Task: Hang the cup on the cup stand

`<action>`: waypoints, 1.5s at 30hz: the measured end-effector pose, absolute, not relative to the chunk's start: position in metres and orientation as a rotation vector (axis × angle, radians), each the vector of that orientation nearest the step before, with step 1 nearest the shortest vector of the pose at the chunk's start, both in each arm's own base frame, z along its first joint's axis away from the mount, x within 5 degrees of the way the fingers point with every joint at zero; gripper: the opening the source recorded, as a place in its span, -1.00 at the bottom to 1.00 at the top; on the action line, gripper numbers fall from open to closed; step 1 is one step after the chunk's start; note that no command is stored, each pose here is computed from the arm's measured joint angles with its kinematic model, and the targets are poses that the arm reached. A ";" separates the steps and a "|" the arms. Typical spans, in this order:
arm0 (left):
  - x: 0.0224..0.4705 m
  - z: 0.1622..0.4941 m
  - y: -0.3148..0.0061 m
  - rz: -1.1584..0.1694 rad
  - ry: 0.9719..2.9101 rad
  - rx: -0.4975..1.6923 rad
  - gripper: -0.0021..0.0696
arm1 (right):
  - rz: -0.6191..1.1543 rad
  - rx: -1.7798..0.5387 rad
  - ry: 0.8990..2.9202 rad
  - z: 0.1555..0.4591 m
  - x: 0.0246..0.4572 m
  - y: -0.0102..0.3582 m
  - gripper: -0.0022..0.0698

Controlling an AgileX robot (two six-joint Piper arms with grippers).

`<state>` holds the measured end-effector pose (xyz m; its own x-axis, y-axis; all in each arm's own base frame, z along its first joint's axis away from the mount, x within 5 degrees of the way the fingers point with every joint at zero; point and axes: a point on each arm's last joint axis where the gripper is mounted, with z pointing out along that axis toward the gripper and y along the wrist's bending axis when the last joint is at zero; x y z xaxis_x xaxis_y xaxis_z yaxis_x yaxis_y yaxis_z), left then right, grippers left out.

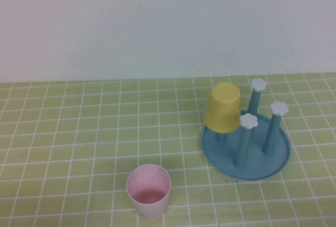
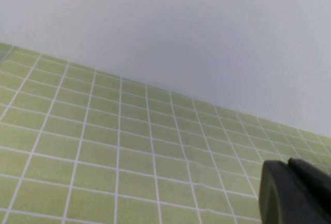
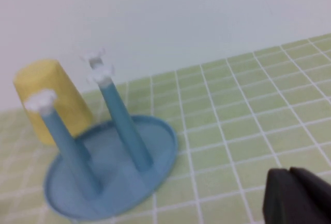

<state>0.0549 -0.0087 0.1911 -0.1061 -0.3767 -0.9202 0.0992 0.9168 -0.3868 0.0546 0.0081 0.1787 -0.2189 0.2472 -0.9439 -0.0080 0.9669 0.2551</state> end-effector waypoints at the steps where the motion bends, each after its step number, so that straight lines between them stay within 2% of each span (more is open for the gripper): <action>1: 0.055 0.191 -0.009 -0.407 1.632 -0.217 -0.94 | 0.258 0.196 1.766 0.180 0.055 0.008 -0.94; 4: 0.055 0.191 -0.009 -0.447 1.629 -0.253 -0.94 | 0.349 0.272 1.722 0.183 0.055 0.010 -0.94; 6: 0.055 0.190 -0.011 -0.579 1.629 -0.368 -0.94 | 0.429 0.340 1.684 0.186 0.056 0.010 -0.94; 9: 0.054 0.189 -0.013 -0.683 1.639 -0.451 -0.94 | 0.543 0.432 1.641 0.189 0.056 0.012 -0.94; 15: 0.054 0.189 -0.014 -0.713 1.638 -0.473 -0.94 | 0.722 0.565 1.579 0.193 0.056 0.014 -0.94; 22: 0.055 0.194 -0.011 -0.706 1.567 -0.484 -0.94 | 0.637 0.455 1.593 0.194 0.056 0.015 -0.94; 34: 0.055 0.200 -0.008 -0.730 1.489 -0.523 -0.94 | 0.653 0.540 1.507 0.199 0.057 0.009 -0.94; 40: 0.055 0.204 -0.006 -0.666 1.459 -0.472 -0.94 | 0.670 0.553 1.501 0.199 0.057 0.009 -0.94; 45: 0.051 0.224 -0.007 -0.637 1.437 -0.399 -0.94 | 0.653 0.529 1.509 0.199 0.057 0.010 -0.94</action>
